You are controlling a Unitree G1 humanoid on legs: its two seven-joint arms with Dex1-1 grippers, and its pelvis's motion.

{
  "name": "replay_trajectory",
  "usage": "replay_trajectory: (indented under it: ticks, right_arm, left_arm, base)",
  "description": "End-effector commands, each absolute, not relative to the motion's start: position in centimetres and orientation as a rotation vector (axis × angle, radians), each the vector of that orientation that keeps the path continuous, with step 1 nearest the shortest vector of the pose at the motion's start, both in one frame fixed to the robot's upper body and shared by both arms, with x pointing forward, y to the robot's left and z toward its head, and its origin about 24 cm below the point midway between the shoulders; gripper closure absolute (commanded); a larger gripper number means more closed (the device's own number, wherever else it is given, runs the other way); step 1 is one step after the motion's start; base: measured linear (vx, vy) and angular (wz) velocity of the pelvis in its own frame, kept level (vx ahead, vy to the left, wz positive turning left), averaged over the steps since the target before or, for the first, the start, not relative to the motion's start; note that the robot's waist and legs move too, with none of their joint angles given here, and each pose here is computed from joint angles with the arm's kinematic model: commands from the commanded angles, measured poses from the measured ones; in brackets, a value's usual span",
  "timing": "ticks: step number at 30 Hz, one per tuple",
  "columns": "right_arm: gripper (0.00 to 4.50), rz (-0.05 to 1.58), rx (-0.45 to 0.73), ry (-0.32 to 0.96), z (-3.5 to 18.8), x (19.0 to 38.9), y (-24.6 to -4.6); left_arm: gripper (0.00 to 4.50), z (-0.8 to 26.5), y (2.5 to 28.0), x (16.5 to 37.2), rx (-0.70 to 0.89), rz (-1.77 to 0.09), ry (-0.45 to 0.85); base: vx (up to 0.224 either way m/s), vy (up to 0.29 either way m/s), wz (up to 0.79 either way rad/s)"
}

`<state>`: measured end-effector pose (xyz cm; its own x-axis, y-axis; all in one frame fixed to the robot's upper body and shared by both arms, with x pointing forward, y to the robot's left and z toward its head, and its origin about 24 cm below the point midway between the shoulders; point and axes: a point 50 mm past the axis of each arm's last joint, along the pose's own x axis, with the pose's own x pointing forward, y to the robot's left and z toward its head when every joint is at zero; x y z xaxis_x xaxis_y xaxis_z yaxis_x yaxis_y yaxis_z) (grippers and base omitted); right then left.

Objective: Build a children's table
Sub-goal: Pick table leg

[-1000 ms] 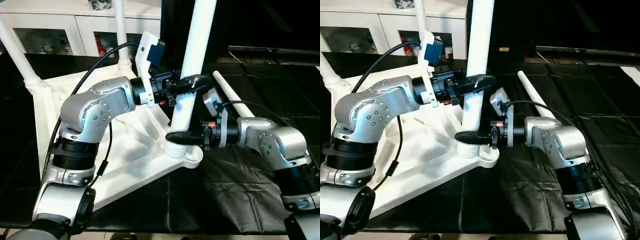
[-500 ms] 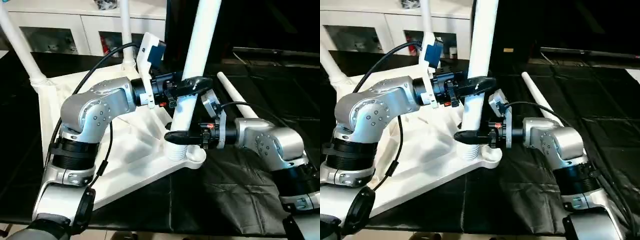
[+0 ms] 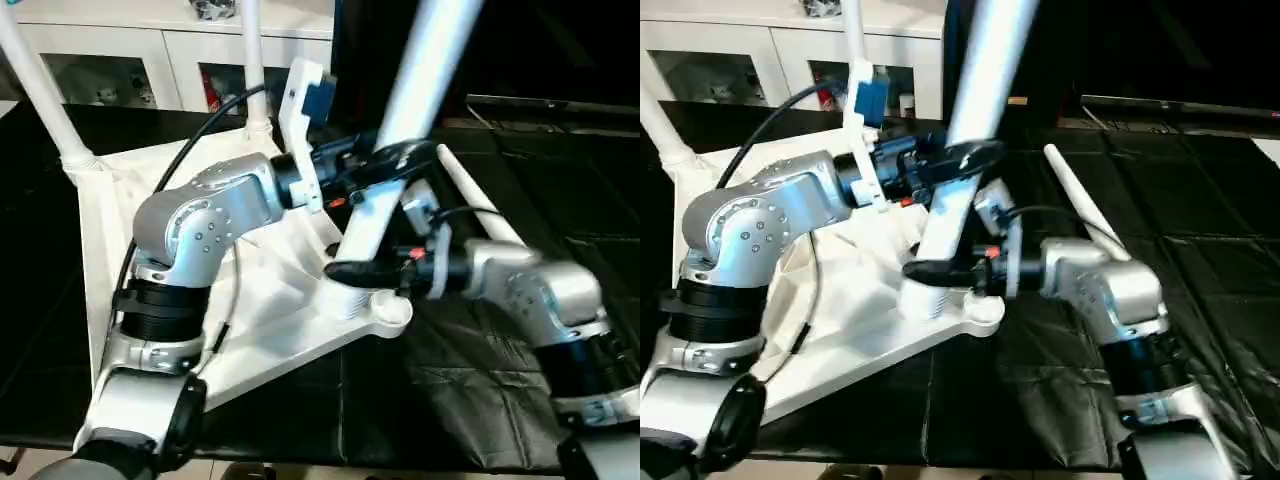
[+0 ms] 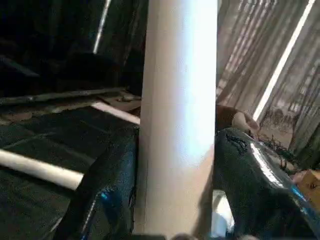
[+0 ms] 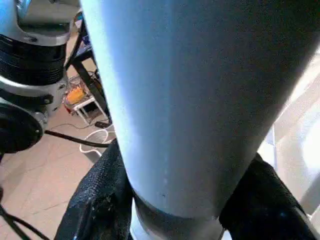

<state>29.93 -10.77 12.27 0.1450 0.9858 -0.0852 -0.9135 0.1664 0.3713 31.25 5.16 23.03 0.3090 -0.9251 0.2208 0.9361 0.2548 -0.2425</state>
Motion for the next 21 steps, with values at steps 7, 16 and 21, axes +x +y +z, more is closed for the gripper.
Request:
replay_trajectory:
  ticks: [7, 16, 21]
  right_arm:
    - [2.57, 1.203, 0.230, 0.312, 11.3, 31.1, -11.5]
    - [2.59, 0.911, 0.083, 0.226, 10.7, 32.0, -14.2]
    - [2.59, 0.843, 0.064, 0.198, 10.8, 31.8, -14.8]
  left_arm:
    - [1.37, 27.1, 6.2, 30.6, -0.498, -1.205, -0.296]
    - [1.37, 19.6, 9.6, 29.4, -0.146, -1.116, 0.042]
    - [1.37, 15.7, 9.3, 27.5, -0.007, -1.148, 0.254]
  base:
    - [0.000, 0.000, 0.00]
    - [0.000, 0.000, 0.00]
    - [0.000, 0.000, 0.00]
